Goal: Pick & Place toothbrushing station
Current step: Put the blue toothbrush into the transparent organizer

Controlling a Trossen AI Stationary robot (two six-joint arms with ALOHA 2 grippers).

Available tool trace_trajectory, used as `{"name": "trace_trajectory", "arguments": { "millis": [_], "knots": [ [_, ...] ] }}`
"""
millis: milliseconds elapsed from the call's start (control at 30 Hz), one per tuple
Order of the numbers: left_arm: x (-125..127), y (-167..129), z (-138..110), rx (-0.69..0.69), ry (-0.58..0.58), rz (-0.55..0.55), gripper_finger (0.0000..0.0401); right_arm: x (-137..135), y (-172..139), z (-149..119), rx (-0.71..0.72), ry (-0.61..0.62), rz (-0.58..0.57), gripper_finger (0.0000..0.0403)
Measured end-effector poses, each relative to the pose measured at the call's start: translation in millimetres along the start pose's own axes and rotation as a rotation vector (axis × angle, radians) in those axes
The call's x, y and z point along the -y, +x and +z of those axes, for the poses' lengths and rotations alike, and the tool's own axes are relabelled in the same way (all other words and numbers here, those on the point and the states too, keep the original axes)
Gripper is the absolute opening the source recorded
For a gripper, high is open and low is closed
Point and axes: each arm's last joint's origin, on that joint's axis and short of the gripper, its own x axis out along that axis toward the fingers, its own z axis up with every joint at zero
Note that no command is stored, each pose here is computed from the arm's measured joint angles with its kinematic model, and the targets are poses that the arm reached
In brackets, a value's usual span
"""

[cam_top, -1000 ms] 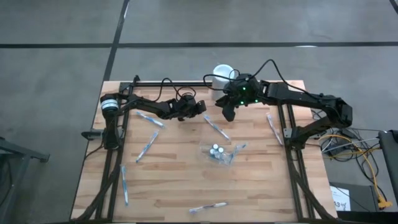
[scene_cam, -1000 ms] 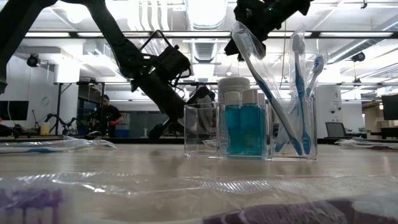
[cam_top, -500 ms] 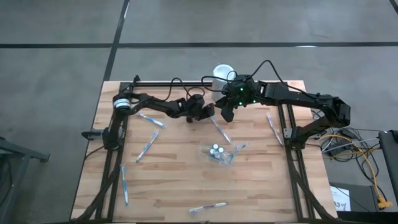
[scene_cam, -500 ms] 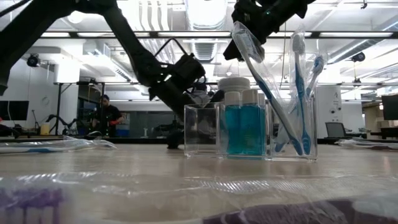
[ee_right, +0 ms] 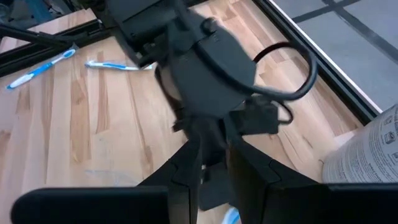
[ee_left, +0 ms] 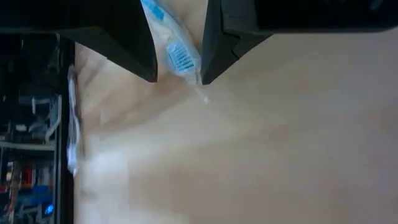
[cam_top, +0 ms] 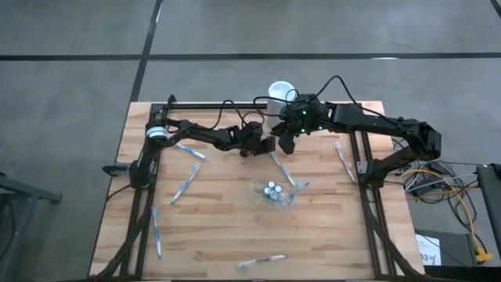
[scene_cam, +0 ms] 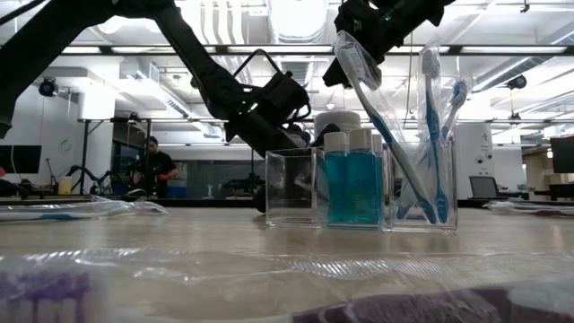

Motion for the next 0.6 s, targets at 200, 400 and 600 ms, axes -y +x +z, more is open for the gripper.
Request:
{"name": "trace_trajectory", "arguments": {
  "millis": [200, 400, 600],
  "knots": [
    [2, 0, -2, -0.058, 0.031, -0.024, 0.0129, 1, 0, -5, -0.052, 0.032, -0.009, 0.0068],
    [9, -8, 2, -0.023, 0.111, -0.044, 0.0129, 3, -1, -13, -0.124, 0.073, -0.08, 0.0068],
    [22, -25, 11, 0.062, 0.156, -0.039, 0.0129, 4, -1, -13, -0.124, 0.1, -0.088, 0.0068]
  ]
}}
